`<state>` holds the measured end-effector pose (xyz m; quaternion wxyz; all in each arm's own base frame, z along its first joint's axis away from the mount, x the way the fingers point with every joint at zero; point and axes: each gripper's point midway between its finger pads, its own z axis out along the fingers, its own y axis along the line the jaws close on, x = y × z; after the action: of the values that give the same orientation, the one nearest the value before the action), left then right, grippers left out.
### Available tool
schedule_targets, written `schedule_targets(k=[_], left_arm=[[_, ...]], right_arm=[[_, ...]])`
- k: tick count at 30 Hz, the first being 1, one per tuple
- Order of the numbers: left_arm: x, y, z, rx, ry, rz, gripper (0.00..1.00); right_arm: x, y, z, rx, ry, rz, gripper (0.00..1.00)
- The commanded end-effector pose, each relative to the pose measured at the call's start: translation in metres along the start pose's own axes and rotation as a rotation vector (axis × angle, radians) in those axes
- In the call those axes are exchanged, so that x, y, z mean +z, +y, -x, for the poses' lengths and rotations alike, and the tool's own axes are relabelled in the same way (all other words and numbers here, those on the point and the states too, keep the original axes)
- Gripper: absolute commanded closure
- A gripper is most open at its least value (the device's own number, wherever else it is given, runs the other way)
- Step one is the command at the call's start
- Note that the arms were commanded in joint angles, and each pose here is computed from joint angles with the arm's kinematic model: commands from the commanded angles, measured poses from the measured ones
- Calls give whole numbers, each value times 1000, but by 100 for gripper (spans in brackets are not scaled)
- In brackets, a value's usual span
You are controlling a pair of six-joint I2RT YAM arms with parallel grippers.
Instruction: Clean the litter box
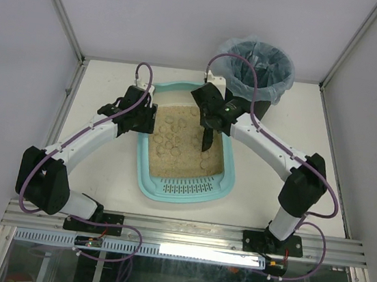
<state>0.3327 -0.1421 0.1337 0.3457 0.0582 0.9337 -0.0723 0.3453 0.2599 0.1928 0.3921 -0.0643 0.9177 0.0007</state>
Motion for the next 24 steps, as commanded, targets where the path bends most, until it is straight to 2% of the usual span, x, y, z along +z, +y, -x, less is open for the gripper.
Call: schedule_targets(k=[1, 8, 24], left_arm=[[4, -32, 4, 4, -15, -150, 55], [4, -32, 3, 5, -13, -151, 55], [3, -34, 3, 8, -10, -162, 57]], right_arm=[[-2, -3, 3, 21, 17, -24, 100], [5, 16, -6, 105, 68, 85, 100], [1, 40, -19, 351, 35, 373, 100]])
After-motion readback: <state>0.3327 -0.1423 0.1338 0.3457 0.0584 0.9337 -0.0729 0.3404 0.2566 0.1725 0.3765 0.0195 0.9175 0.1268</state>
